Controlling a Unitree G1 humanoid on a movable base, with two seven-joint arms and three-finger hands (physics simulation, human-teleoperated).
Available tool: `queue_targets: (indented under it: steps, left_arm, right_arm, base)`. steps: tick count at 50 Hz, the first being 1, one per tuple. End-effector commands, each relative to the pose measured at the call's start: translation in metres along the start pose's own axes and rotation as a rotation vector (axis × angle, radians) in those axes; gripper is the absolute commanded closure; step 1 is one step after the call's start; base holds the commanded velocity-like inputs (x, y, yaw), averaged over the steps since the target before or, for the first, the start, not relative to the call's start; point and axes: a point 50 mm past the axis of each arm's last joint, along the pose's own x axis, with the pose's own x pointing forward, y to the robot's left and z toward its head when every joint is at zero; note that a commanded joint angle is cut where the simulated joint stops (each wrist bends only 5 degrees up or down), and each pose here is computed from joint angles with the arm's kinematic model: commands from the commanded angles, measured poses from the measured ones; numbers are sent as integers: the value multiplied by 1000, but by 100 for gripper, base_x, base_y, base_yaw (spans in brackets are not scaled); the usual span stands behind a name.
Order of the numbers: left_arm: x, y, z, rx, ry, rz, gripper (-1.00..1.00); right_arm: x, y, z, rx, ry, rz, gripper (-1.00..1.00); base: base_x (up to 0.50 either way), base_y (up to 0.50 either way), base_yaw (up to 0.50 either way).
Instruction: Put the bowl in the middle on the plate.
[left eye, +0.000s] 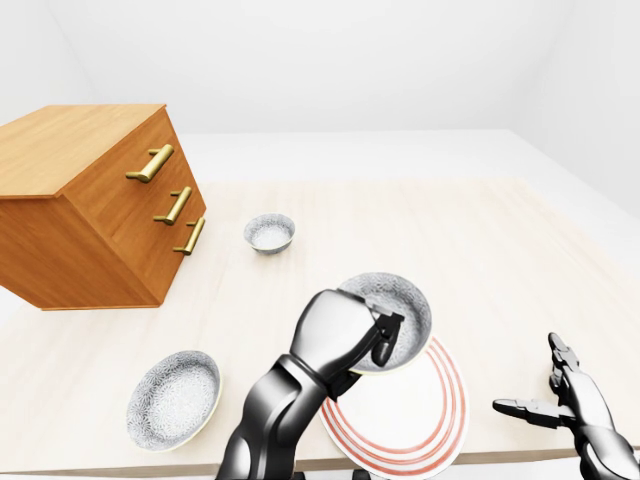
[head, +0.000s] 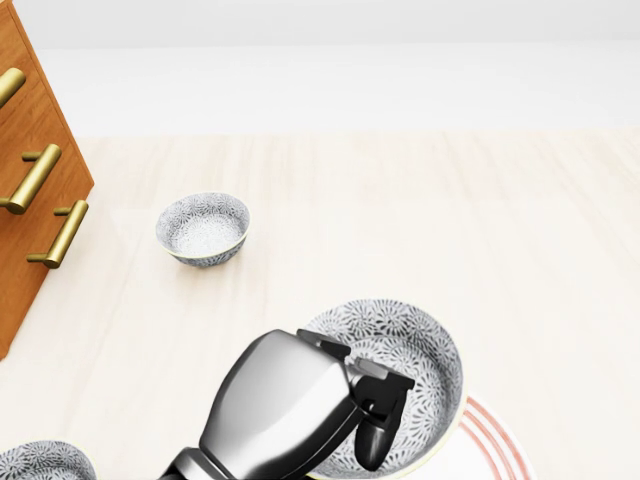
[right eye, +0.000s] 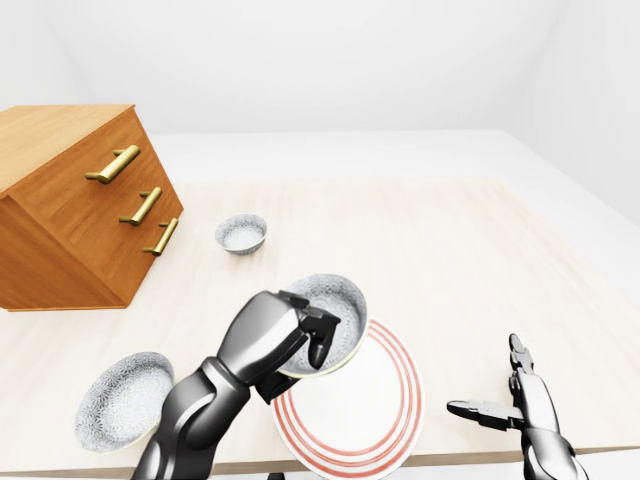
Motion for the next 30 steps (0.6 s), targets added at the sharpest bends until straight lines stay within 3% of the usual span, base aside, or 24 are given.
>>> queue_targets:
  steps: [1,30]
  left_arm:
    - [-7,-9,19,59,-43,-14,100]
    - [-11,-29,23,129,-39,-74,100]
  right_arm:
    - [-5,9,-23,10,93,44,-100]
    - [-4,10,-24,10,101,45,-100]
  base:
    - [0,0,0]
    - [0,0,0]
